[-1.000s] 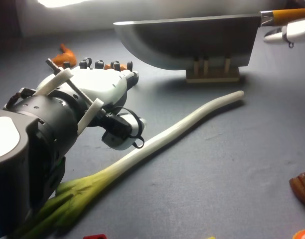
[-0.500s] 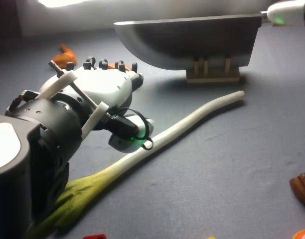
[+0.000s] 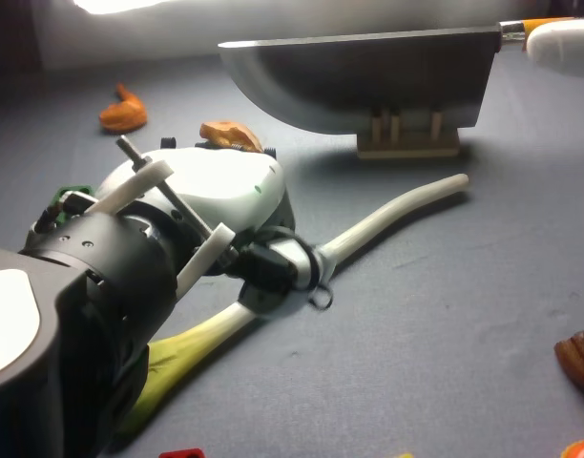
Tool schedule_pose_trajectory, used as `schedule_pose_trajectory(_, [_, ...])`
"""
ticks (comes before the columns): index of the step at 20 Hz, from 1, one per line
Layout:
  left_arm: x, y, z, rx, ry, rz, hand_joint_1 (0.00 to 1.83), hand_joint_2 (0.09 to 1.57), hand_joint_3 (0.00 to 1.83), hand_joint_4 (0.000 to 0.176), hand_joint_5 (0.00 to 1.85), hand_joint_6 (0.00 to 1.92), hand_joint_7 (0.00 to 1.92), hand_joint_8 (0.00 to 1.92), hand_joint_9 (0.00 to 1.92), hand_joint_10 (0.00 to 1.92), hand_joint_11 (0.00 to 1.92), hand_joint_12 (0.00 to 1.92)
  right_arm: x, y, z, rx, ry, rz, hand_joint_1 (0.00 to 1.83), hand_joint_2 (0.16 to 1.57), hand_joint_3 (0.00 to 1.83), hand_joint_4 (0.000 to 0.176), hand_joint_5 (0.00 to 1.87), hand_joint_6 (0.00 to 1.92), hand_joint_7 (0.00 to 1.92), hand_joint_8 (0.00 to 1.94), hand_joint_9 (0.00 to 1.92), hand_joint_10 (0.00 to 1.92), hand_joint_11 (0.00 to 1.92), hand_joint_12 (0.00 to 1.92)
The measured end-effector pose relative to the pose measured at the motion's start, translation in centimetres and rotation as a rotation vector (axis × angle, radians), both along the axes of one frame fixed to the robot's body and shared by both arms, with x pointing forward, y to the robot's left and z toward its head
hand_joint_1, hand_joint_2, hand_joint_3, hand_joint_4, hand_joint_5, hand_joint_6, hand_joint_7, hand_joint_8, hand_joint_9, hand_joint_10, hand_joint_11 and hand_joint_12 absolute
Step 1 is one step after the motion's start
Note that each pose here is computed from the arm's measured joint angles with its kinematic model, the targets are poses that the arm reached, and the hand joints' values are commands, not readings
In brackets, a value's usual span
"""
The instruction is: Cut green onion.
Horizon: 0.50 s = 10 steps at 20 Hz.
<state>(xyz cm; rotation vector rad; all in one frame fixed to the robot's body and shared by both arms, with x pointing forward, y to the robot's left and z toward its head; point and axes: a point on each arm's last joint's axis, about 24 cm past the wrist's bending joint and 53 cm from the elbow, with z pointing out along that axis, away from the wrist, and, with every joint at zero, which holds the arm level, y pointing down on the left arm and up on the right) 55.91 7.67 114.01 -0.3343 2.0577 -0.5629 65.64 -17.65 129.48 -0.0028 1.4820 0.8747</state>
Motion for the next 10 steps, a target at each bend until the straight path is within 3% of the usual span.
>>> schedule_pose_trajectory(2, [0.1, -0.1, 0.2, -0.006, -0.001, 0.002, 0.19, 1.43, 0.00, 0.000, 1.01, 1.86, 1.18, 1.87, 1.14, 1.92, 0.90, 1.92, -0.6, 0.9, -0.1, -0.007, 0.000, 0.017, 0.00, 1.17, 0.00, 0.000, 1.04, 1.62, 1.22, 1.55, 1.17, 1.86, 1.02, 1.92])
schedule_pose_trajectory(3, [0.1, -0.1, 0.2, -0.007, -0.002, 0.001, 0.23, 1.42, 0.00, 0.000, 1.02, 1.91, 1.17, 1.91, 1.15, 1.92, 0.91, 1.92, -1.2, 1.5, -0.1, -0.015, -0.004, 0.031, 0.00, 1.17, 0.00, 0.000, 1.01, 1.66, 1.20, 1.66, 1.15, 1.91, 1.04, 1.92])
schedule_pose_trajectory(7, [0.4, 0.6, 0.3, -0.010, 0.002, 0.019, 0.26, 1.43, 0.00, 0.000, 0.93, 1.92, 1.07, 1.92, 1.06, 1.92, 0.84, 1.92, -1.3, 1.9, -0.3, 0.006, 0.015, 0.033, 0.00, 1.18, 0.00, 0.000, 0.93, 1.57, 1.07, 1.75, 1.03, 1.92, 0.87, 1.92])
schedule_pose_trajectory(10, [0.3, 0.9, 0.3, -0.011, 0.005, 0.025, 0.21, 1.42, 0.00, 0.000, 0.94, 1.80, 1.10, 1.78, 1.05, 1.92, 0.86, 1.92, -1.4, 2.4, -1.6, -0.024, 0.037, 0.040, 0.02, 1.17, 0.00, 0.000, 0.91, 1.60, 1.09, 1.82, 1.08, 1.92, 0.87, 1.92])
